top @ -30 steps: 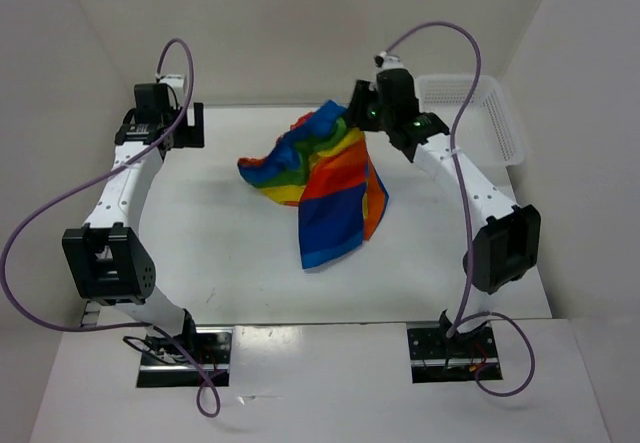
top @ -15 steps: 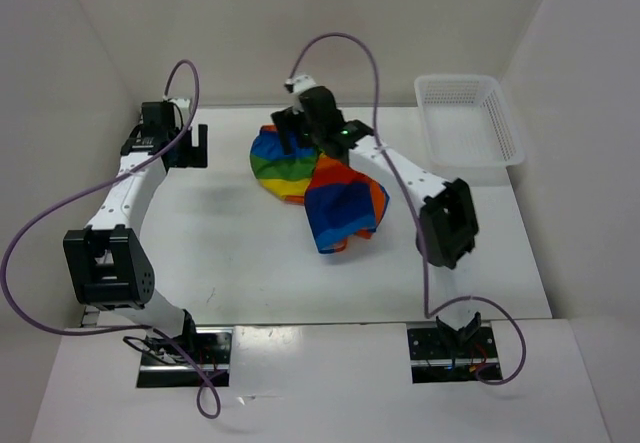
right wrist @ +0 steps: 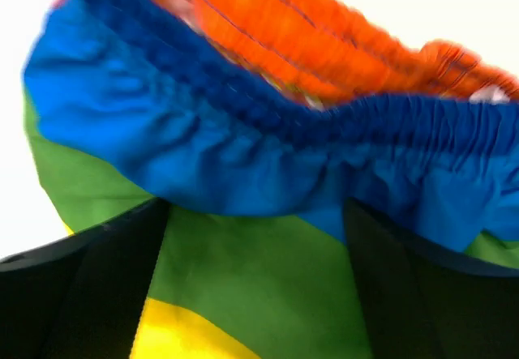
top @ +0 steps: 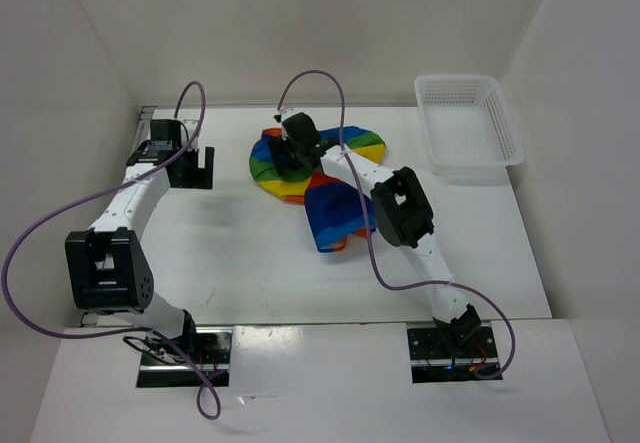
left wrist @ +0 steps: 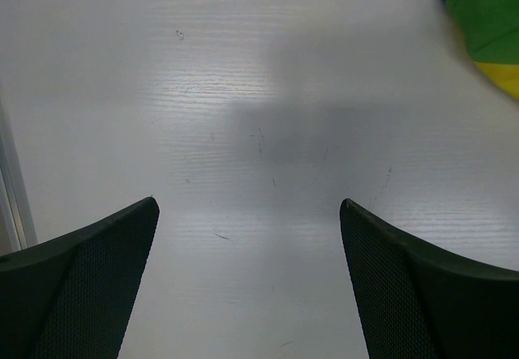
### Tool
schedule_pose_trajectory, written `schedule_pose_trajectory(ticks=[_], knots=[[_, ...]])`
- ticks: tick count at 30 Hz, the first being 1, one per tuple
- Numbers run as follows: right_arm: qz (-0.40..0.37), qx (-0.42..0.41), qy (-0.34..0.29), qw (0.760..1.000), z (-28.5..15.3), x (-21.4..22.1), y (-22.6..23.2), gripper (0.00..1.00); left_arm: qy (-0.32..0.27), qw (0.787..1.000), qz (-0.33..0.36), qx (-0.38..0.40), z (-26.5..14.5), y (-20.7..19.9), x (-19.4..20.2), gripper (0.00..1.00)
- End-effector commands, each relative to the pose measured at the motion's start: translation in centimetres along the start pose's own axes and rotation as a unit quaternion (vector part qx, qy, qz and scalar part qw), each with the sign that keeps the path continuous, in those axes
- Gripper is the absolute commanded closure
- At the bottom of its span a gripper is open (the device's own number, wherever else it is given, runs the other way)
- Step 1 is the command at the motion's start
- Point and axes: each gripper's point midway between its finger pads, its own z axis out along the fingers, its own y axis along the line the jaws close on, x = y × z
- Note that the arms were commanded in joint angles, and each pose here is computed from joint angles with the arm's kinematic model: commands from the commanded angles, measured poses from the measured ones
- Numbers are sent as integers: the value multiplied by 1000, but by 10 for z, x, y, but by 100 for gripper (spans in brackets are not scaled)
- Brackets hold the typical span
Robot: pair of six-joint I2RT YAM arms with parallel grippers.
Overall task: Fold and stack the shorts
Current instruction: Move the shorts to the center of the board
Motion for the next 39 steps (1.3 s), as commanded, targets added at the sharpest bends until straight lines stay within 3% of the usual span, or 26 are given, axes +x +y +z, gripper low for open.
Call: schedule_pose_trajectory(ticks=[1, 3, 4, 6, 7, 9, 11, 12, 13, 14, 18, 20, 22, 26, 34, 39], knots=[[15, -25, -19, 999, 2, -8, 9, 17, -13, 1000, 0, 17, -5, -5, -5, 1], [9, -53, -11, 999, 2, -2, 18, 36, -13, 1000, 0, 17, -5, -5, -5, 1], [9, -59, -15, 998, -2, -7, 20, 58, -8, 1000, 0, 18, -3, -5, -3, 1], [9, -74, -13, 997, -3, -7, 25, 73, -8, 1000, 0, 18, -3, -5, -3, 1], [9, -80, -13, 997, -7, -9, 28, 86, -4, 1000, 0, 18, 0, -5, -1, 1], [21, -89, -22, 996, -16, -21, 26, 100, -8, 1000, 0, 18, 1, -5, -4, 1], [34, -87, -35, 995, -29, -39, 14, 100, 0, 1000, 0, 29, 4, -9, 2, 1], [49, -73, -38, 995, -34, -45, 0, 99, 10, 999, 0, 38, 11, -12, 6, 1], [59, -58, -45, 996, -40, -54, -11, 53, 18, 998, 4, 53, 12, -21, 8, 1], [72, -41, -49, 995, -52, -64, -22, 34, 28, 996, 12, 87, 11, -39, 9, 1], [146, 42, -61, 986, -82, -80, -92, 17, 79, 984, 40, 155, 37, -87, 20, 1], [180, 109, -68, 975, -93, -75, -144, 14, 98, 978, 40, 177, 55, -99, 24, 1], [214, 153, -69, 962, -101, -64, -186, 13, 79, 978, 46, 185, 66, -107, 13, 1], [239, 187, -32, 952, -95, -30, -228, 13, 48, 980, 52, 187, 82, -113, -6, 1], [237, 169, 46, 956, -65, 30, -224, 13, 0, 959, 71, 274, 93, -162, -48, 1], [240, 129, 50, 961, -66, 44, -216, 17, 29, 959, 81, 271, 125, -178, -29, 1]])
